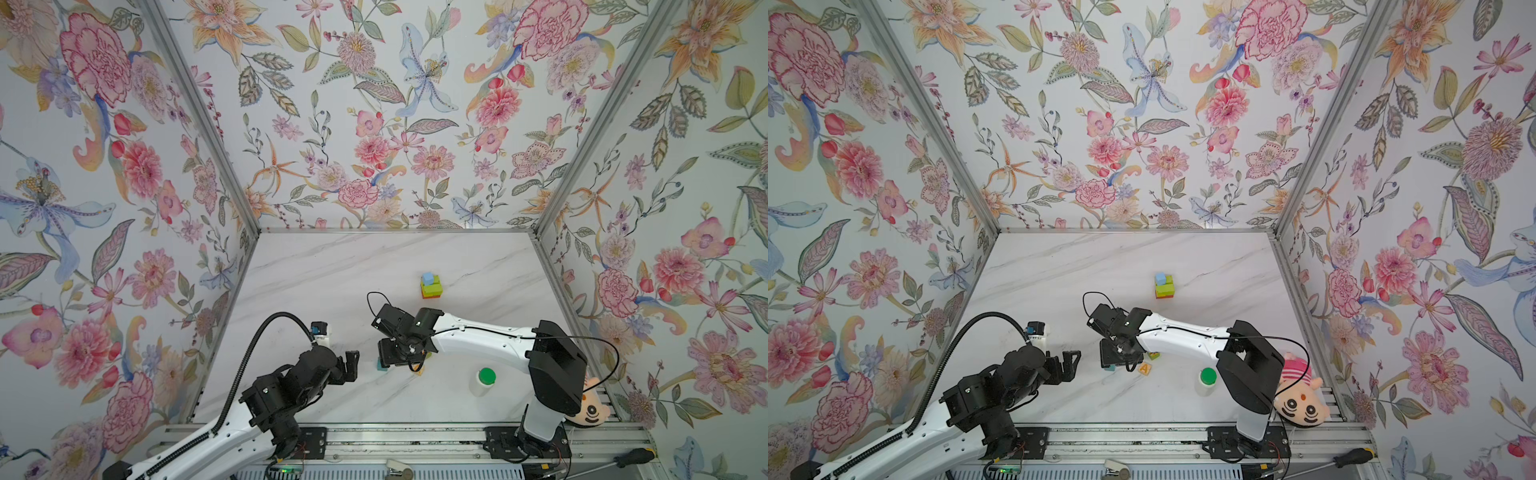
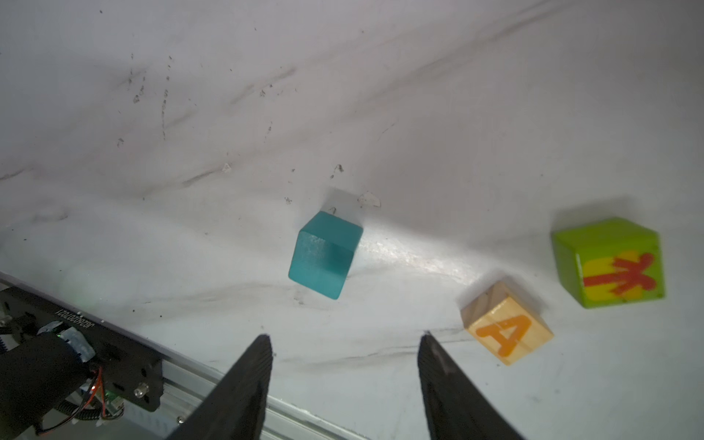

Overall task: Build the wood block tower
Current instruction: 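Lower the right gripper over the teal cube and close on it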

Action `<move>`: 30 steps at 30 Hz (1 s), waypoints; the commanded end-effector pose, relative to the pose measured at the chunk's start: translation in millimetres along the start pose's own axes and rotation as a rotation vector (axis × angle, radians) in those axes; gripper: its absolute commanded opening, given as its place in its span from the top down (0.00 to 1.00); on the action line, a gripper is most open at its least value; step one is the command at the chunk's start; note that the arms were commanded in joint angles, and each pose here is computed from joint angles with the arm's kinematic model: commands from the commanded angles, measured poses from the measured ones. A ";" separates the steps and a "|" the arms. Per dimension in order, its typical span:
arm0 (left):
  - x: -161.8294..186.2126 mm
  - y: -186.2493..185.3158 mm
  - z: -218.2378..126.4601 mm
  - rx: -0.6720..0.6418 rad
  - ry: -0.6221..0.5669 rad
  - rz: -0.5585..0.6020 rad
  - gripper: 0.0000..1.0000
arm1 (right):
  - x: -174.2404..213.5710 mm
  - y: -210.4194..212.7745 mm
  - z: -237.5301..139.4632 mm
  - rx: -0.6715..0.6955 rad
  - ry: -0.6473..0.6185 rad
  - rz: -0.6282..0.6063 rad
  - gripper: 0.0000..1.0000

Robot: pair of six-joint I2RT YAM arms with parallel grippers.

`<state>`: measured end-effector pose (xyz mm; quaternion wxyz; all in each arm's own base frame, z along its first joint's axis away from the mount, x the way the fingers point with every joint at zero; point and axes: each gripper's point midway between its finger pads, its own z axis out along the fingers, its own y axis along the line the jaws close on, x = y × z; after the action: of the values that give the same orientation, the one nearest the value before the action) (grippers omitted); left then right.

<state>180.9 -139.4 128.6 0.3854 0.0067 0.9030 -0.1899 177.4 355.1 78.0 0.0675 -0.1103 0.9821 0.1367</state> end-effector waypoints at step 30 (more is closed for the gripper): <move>-1.6 9.5 -3.1 -0.027 -0.043 -0.006 0.01 | -13.0 7.3 39.8 0.051 0.023 0.100 0.53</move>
<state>182.9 -134.0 136.4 0.4044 -0.0081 0.8934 -0.1957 186.1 372.5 43.2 0.0473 -0.0715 0.9896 0.1159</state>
